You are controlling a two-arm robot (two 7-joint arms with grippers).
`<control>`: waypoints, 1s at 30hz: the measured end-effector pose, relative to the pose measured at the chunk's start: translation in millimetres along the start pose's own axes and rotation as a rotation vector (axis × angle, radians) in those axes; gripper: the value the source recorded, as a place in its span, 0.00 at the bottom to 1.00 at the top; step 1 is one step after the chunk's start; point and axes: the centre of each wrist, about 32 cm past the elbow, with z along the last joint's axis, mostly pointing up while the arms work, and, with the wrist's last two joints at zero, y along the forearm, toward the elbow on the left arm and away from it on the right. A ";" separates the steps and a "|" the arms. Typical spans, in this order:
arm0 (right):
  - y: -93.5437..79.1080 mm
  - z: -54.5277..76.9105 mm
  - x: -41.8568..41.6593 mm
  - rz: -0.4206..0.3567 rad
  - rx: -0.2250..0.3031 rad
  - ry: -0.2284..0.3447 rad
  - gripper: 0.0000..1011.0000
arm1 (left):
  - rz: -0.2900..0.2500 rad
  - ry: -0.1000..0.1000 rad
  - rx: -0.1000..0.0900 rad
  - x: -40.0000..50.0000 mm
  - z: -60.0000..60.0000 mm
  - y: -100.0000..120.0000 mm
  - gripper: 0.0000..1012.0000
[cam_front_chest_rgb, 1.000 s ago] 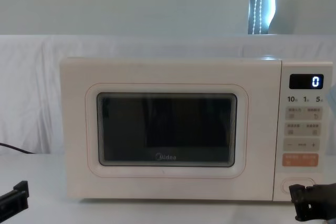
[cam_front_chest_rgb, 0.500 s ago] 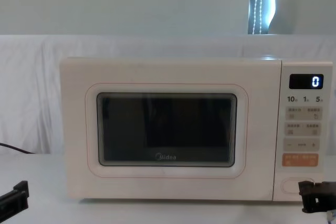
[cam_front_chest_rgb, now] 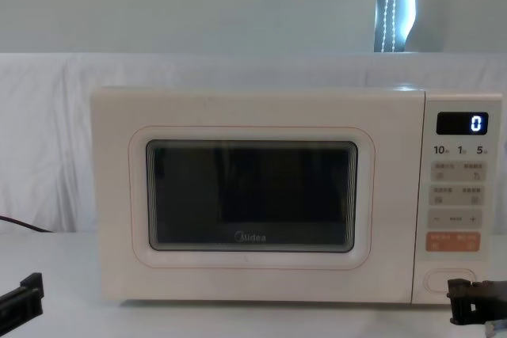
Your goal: Press the button to open the microwave door with one hand; close the microwave door with the other hand.
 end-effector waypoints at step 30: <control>27.1 -0.2 4.1 -0.040 -0.009 0.027 0.00 | 0.000 0.000 0.000 0.0 0.0 0.0 0.99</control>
